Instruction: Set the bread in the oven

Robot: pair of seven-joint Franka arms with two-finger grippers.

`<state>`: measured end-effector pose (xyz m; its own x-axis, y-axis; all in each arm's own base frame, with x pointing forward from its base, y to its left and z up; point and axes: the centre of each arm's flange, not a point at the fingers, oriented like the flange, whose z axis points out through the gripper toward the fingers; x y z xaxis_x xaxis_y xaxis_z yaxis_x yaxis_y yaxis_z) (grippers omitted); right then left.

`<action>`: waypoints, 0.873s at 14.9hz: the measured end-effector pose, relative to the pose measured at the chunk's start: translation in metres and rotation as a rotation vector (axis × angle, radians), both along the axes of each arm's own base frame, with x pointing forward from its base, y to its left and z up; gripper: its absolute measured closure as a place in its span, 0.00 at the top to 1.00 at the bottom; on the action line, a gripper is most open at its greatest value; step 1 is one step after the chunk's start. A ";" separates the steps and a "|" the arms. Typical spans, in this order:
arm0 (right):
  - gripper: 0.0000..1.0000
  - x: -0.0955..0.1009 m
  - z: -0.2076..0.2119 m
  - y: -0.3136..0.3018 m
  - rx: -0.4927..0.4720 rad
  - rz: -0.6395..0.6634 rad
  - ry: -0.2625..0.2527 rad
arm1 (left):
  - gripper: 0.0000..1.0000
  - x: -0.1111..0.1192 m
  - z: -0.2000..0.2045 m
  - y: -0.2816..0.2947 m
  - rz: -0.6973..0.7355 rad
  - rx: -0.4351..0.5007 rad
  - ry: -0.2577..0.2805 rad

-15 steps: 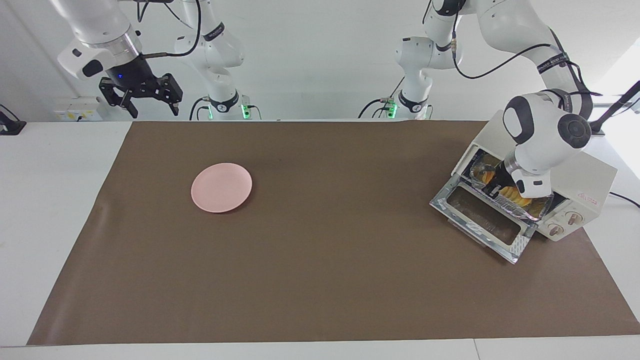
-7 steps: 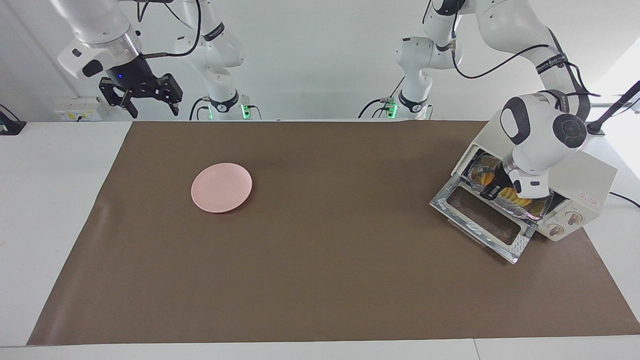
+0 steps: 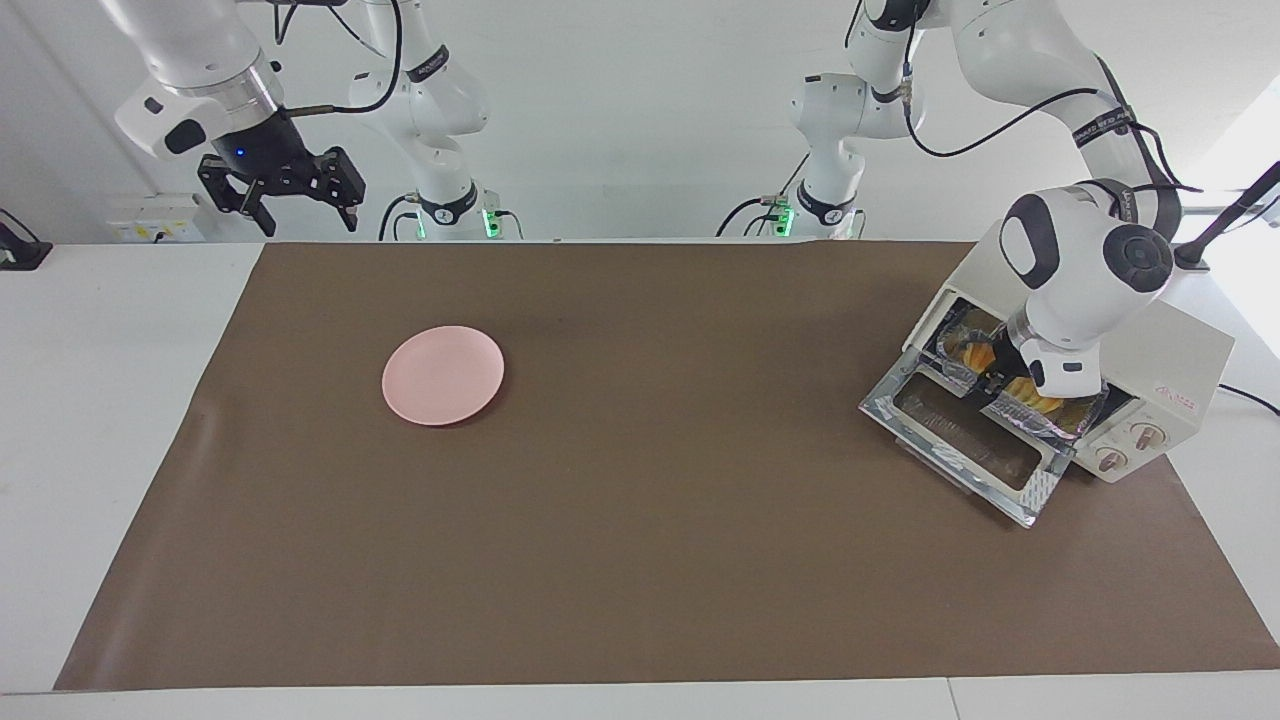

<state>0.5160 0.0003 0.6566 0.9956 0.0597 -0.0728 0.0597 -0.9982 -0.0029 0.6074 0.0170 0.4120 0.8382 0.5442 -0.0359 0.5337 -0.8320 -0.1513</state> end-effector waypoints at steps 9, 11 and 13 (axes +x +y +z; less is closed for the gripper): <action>1.00 0.000 0.000 0.000 0.000 0.000 0.000 | 1.00 -0.017 0.174 0.016 -0.304 -0.033 -0.039; 1.00 0.000 0.000 0.000 0.000 0.000 0.000 | 1.00 -0.044 0.208 0.022 -0.403 -0.062 -0.012; 1.00 0.000 0.000 0.000 0.000 0.000 0.000 | 1.00 -0.069 0.231 0.027 -0.472 -0.090 0.009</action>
<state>0.5159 0.0003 0.6566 0.9956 0.0597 -0.0727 0.0597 -0.9982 -0.0029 0.5379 0.0438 0.6425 0.9924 0.0983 -0.0739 0.0931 -0.9931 -0.0707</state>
